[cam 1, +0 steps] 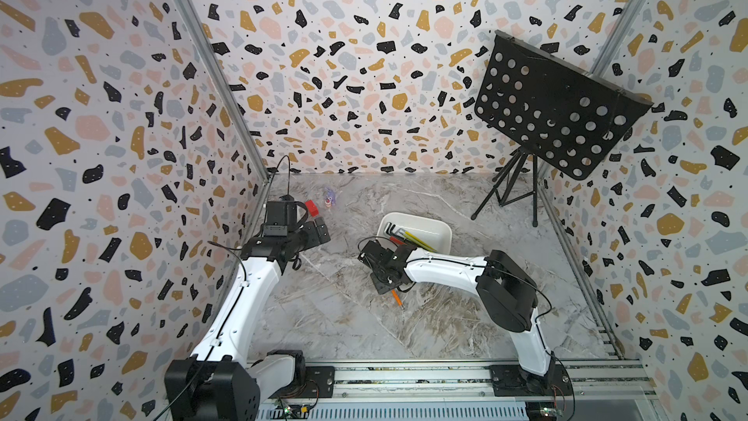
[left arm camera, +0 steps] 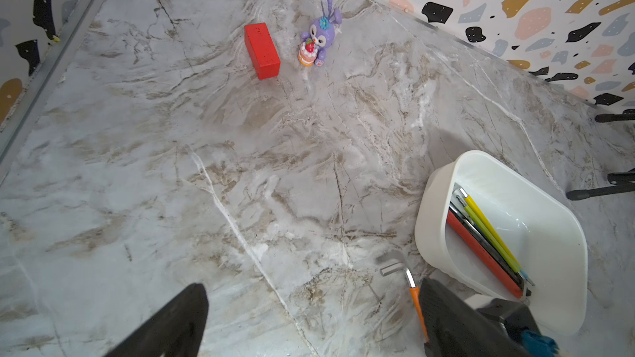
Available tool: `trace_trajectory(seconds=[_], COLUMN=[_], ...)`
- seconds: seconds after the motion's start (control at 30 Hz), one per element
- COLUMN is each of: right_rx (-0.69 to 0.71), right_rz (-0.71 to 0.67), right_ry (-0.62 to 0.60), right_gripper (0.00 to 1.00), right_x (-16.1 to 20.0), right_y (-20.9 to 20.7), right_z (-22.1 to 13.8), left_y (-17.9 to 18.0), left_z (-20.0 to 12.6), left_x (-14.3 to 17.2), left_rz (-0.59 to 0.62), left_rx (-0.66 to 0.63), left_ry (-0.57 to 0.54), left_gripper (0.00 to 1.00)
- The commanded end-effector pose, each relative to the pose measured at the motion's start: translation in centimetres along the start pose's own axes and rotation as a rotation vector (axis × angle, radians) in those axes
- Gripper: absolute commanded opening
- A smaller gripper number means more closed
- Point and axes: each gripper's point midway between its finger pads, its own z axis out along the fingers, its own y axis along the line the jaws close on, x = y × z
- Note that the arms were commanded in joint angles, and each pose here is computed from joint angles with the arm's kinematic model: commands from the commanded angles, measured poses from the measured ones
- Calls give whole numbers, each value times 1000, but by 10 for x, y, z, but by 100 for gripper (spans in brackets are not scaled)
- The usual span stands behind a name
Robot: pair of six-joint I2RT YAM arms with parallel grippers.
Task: Put the hex key on the desktop into the storage box
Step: Pick up the Allen key from the center of the board, then place the Allen key in the storage box.
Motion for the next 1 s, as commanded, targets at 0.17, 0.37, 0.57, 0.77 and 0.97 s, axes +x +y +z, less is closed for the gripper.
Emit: trace_trajectory(seconds=[0.17, 0.37, 0.57, 0.77, 0.97], right_rx=[-34, -29, -25, 8, 47], right_rz=[-29, -16, -10, -42, -108], right_ry=[-187, -251, -264, -251, -224], right_gripper=[0, 0, 0, 0, 0], right_x=[-38, -51, -59, -68, -82], right_y=[-14, -44, -75, -111, -137], right_z=[-90, -119, -127, -120, -101], left_y=[-13, -36, -64, -78, -81], left_z=[-1, 4, 2, 3, 6], left_x=[-4, 2, 13, 19, 21], left_rz=[-10, -5, 78, 102, 108], left_rx=[76, 185, 257, 307, 315], left_ry=[3, 42, 70, 81, 96], left_gripper=[100, 100, 100, 100, 100])
